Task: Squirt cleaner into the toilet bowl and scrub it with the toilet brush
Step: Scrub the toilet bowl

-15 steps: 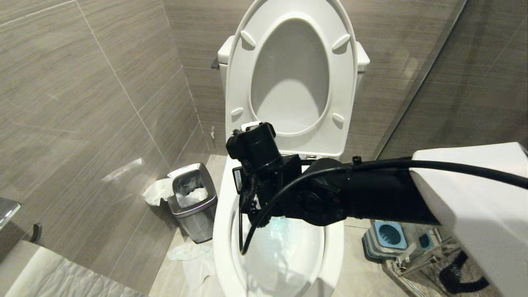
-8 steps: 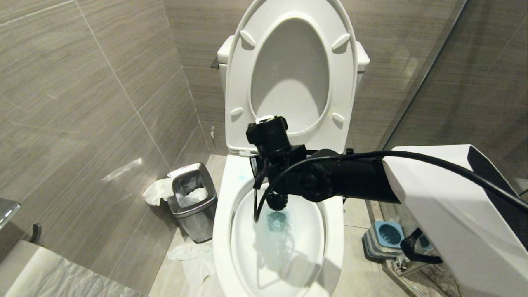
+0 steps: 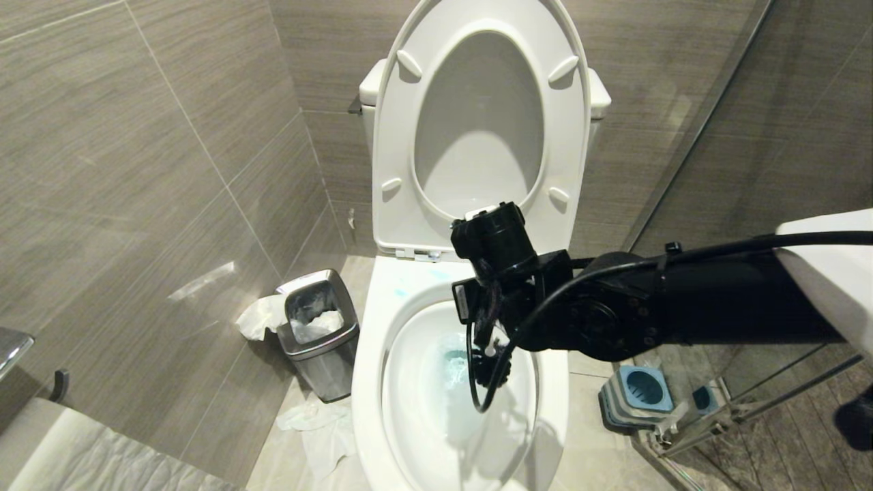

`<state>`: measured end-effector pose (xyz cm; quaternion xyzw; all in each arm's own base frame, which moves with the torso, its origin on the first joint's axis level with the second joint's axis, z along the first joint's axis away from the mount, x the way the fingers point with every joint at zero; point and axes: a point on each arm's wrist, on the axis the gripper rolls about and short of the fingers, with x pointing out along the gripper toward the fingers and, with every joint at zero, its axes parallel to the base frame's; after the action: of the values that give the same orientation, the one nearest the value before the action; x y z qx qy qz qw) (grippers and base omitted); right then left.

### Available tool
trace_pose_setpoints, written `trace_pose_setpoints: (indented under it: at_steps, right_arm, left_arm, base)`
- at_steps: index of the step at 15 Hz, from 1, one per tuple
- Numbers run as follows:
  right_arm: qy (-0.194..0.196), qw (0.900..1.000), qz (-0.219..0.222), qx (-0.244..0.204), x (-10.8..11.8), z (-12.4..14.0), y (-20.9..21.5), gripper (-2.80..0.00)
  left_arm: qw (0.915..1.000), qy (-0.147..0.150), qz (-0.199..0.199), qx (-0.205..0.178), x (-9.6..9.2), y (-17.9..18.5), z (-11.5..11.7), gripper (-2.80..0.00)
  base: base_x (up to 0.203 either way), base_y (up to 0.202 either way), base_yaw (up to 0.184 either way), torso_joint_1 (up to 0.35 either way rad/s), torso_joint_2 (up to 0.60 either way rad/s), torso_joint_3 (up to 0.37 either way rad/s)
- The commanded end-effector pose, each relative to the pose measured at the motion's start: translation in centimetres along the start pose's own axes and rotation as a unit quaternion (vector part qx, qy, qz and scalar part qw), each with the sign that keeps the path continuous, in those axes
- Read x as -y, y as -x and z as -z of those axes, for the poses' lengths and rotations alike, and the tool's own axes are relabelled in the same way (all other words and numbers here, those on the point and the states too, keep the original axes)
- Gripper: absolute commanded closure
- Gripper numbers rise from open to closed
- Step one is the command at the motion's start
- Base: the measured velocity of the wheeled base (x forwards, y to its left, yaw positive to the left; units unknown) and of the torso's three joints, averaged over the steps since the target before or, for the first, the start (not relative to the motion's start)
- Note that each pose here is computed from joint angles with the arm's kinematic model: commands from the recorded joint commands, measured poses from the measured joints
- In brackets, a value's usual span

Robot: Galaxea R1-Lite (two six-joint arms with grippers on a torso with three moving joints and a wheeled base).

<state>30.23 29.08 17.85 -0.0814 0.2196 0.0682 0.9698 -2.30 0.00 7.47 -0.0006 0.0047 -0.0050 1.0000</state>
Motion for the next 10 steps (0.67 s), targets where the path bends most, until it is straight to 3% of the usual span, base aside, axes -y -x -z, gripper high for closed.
trace_pose_setpoints:
  at_steps: [1,7,10]
  right_arm:
    - [-0.028,0.999,-0.027,0.01,0.1,0.0,4.3,0.0]
    - [-0.031,0.996,-0.08,-0.027,-4.9,4.2,6.7,0.0]
    - [-0.032,0.996,-0.085,-0.014,-7.6,4.8,5.5,0.0]
  left_arm:
    - [1.0,0.0,0.0,-0.001,0.0,0.0,0.0,0.0]
    - [1.0,0.0,0.0,-0.001,0.0,0.0,0.0,0.0]
    - [1.0,0.0,0.0,-0.001,0.0,0.0,0.0,0.0]
  base:
    - [0.0,0.0,0.0,0.0,0.0,0.0]
    - [0.0,0.0,0.0,0.0,0.0,0.0]
    - [0.0,0.0,0.0,0.0,0.0,0.0]
